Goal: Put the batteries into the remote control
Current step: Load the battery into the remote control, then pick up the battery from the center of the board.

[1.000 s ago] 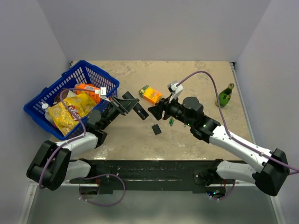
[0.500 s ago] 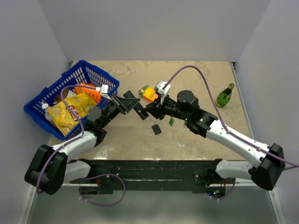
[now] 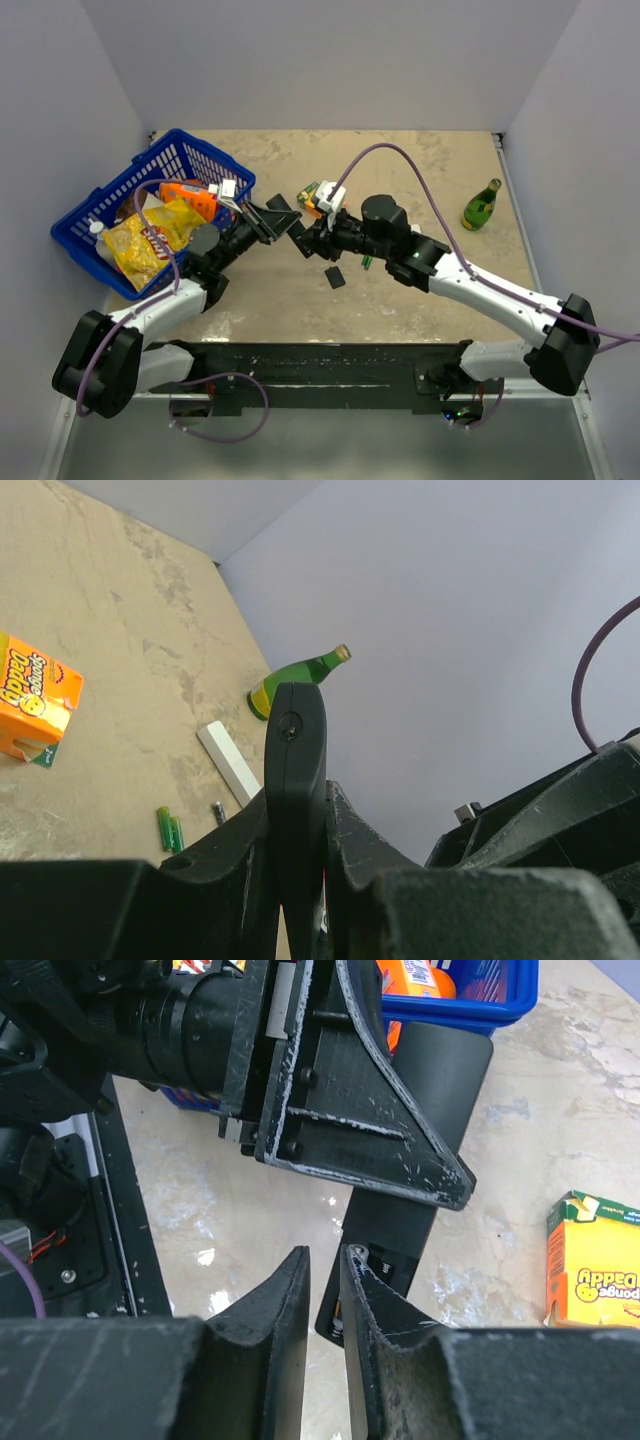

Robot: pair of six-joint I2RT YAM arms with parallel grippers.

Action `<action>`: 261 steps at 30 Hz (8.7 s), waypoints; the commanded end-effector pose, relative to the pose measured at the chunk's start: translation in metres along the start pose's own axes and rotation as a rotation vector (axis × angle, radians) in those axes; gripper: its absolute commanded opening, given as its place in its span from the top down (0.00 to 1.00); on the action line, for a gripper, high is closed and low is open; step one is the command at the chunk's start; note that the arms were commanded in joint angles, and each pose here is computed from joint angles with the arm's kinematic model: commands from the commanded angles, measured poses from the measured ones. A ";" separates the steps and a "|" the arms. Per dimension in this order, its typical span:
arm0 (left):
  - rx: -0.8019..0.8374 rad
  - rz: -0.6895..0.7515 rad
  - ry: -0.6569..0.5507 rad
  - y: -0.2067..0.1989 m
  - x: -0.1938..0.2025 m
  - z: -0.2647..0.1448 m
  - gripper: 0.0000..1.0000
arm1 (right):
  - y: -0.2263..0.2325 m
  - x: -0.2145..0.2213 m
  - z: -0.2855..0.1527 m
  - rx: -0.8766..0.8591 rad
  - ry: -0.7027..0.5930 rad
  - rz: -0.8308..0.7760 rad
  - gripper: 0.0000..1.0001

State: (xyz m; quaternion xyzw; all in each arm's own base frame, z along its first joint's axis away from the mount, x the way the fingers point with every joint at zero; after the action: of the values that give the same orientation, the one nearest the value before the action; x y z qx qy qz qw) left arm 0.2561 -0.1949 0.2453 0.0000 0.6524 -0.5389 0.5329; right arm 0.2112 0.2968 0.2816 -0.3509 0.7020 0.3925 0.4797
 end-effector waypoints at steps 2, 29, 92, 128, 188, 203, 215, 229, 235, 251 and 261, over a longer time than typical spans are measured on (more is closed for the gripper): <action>0.069 0.062 -0.042 -0.020 -0.017 0.005 1.00 | 0.002 -0.020 0.007 0.051 -0.045 -0.003 0.79; 0.047 0.074 -0.038 -0.019 -0.017 0.007 1.00 | 0.001 -0.015 0.012 0.206 0.118 0.188 0.78; 0.157 -0.005 -0.207 -0.053 -0.043 -0.008 1.00 | 0.004 0.032 0.012 0.116 0.113 0.113 1.00; 0.158 0.055 -0.194 -0.045 -0.031 -0.017 1.00 | -0.005 0.044 0.019 0.210 0.096 0.213 0.64; 0.408 0.155 -0.058 -0.068 -0.016 -0.017 1.00 | -0.014 0.018 -0.003 -0.184 -0.016 0.368 0.37; 0.482 0.190 -0.107 -0.087 -0.028 -0.026 1.00 | -0.024 0.053 0.007 -0.165 0.080 0.411 0.78; 0.327 0.244 -0.064 -0.059 -0.017 -0.017 1.00 | -0.020 0.006 -0.015 -0.095 0.009 0.320 0.16; 0.098 0.307 0.001 -0.030 -0.012 -0.015 1.00 | -0.044 0.004 -0.062 0.311 -0.015 0.318 0.12; 0.008 0.367 0.038 -0.018 -0.008 -0.024 1.00 | -0.081 0.053 -0.081 0.691 0.158 0.386 0.15; 0.009 0.394 0.024 -0.003 0.011 -0.050 1.00 | -0.141 0.146 -0.107 1.045 0.362 0.610 0.34; 0.023 0.374 0.042 0.002 0.018 -0.056 1.00 | -0.160 0.173 -0.106 1.064 0.406 0.678 0.53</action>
State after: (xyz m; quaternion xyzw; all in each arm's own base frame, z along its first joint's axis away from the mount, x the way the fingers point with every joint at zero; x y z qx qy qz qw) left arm 0.2104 -0.1661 0.2104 0.1223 0.6761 -0.4301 0.5856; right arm 0.2504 0.1109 0.1133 0.0931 0.9516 0.0344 0.2909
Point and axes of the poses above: each gripper's point midway between its finger pads, its own z axis out along the fingers, its own y axis along the line the jaws close on, x = y × z, the point moved 6 cm from there along -z, back along the fingers, and after that the axes turned 10 degrees about z, right-handed, at the moved point
